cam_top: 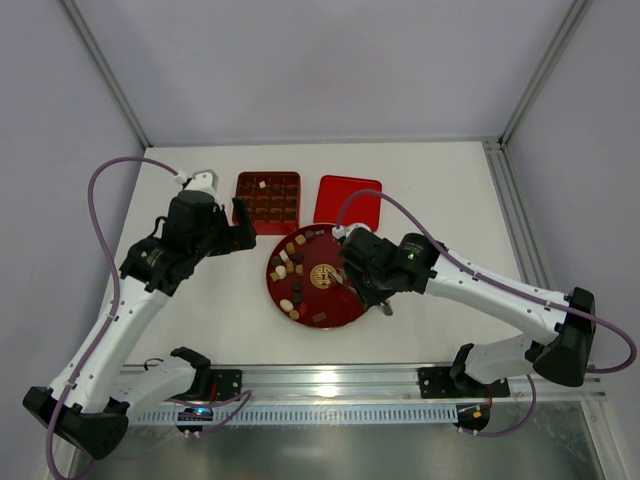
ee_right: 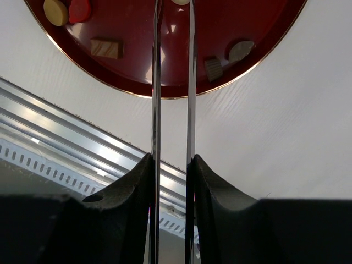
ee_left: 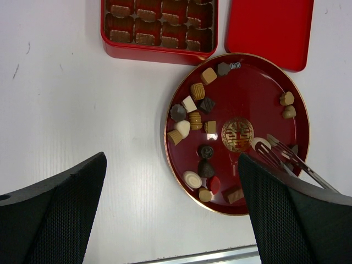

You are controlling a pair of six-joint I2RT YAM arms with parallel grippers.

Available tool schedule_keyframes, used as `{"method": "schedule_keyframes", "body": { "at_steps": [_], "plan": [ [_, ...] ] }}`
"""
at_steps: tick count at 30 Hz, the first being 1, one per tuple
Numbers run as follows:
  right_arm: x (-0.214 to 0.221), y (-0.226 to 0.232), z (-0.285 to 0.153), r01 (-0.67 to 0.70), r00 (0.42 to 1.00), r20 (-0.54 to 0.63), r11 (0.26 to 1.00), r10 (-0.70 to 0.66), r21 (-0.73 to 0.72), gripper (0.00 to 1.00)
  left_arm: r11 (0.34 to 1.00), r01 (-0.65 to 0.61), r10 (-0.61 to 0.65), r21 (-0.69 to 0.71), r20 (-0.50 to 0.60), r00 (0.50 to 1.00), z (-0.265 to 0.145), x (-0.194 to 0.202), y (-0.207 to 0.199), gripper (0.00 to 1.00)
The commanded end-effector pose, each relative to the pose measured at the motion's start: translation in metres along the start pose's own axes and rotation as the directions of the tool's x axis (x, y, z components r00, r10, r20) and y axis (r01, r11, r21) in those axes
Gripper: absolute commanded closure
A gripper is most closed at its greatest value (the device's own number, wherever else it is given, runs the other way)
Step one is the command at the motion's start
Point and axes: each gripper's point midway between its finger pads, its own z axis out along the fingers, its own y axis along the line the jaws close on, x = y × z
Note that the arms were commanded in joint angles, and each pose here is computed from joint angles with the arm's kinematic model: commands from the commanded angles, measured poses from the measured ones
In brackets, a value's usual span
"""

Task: Pack the chocolate

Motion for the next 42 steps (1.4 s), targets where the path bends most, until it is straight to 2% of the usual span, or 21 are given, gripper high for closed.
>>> {"method": "schedule_keyframes", "body": {
  "at_steps": [1, 13, 19, 26, 33, 42],
  "plan": [
    [-0.024, 0.003, -0.011, -0.02, 0.997, 0.072, 1.0, 0.02, 0.0, 0.65, 1.0, 0.003, -0.004, 0.024, 0.043, 0.999, -0.003, -0.009, -0.005, 0.0],
    [-0.095, 0.009, -0.017, -0.04, 0.98, 0.192, 0.999, 0.044, -0.027, 0.65, 1.0, -0.002, 0.001, 0.026, 0.047, 0.999, -0.002, -0.011, -0.005, 0.0],
    [-0.157, 0.0, -0.013, -0.056, 0.957, 0.283, 0.998, 0.057, -0.012, 0.65, 0.999, -0.021, 0.02, 0.024, 0.041, 0.999, -0.005, -0.013, -0.005, 0.0],
    [-0.222, -0.018, 0.018, -0.097, 0.931, 0.353, 0.995, 0.089, 0.004, 0.65, 0.999, -0.027, 0.026, 0.027, 0.026, 0.999, -0.007, -0.009, -0.004, 0.0],
    [-0.279, -0.018, 0.056, -0.091, 0.917, 0.391, 0.996, 0.079, 0.013, 0.65, 0.999, -0.037, 0.036, 0.023, 0.03, 0.999, -0.01, -0.011, -0.003, 0.0],
    [-0.293, -0.028, 0.091, -0.124, 0.92, 0.379, 0.991, 0.1, 0.039, 0.65, 0.999, -0.039, 0.039, 0.02, 0.026, 0.999, -0.012, -0.011, -0.002, 0.0]
  ]
}}
